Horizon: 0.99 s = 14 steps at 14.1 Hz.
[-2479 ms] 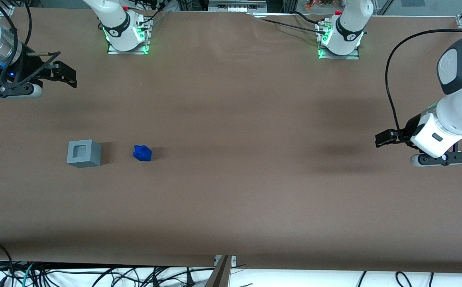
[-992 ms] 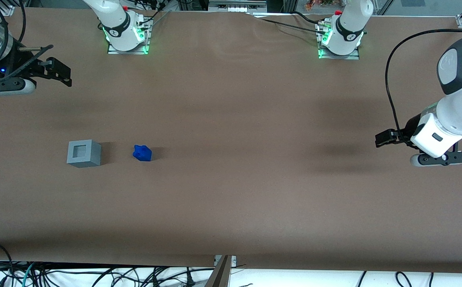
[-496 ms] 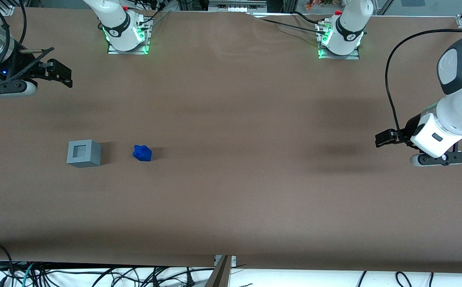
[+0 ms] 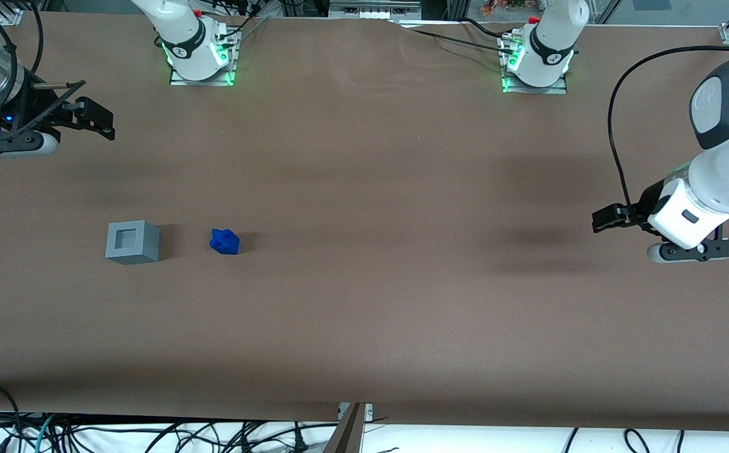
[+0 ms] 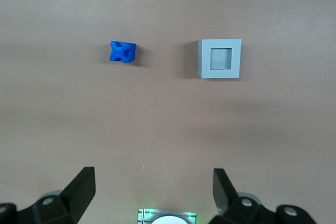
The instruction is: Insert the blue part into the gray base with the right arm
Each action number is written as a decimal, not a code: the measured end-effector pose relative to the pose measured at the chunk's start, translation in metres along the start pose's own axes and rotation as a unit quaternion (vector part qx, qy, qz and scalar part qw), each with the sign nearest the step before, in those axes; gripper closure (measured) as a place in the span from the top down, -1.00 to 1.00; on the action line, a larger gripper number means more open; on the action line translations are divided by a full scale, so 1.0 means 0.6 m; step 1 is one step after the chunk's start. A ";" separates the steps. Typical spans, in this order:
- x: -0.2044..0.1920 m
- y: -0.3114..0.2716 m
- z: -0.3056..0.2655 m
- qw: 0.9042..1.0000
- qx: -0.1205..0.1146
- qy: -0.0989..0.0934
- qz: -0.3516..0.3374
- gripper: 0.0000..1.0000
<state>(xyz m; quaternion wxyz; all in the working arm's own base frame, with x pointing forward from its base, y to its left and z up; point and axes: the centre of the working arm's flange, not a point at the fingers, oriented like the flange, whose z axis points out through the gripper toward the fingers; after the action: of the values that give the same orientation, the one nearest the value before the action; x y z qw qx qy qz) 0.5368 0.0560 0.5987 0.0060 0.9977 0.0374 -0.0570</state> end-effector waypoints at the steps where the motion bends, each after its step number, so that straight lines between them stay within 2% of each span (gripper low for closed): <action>1: 0.000 0.000 0.002 1.000 0.000 -0.001 0.000 0.98; 7: 0.012 -0.002 0.045 1.000 0.006 -0.002 0.000 0.98; 14: 0.040 -0.012 0.155 1.000 0.015 0.021 0.011 0.98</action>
<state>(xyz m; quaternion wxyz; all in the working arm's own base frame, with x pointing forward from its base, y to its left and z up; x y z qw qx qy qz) 0.5493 0.0634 0.5034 -0.0088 0.9990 0.0258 -0.0368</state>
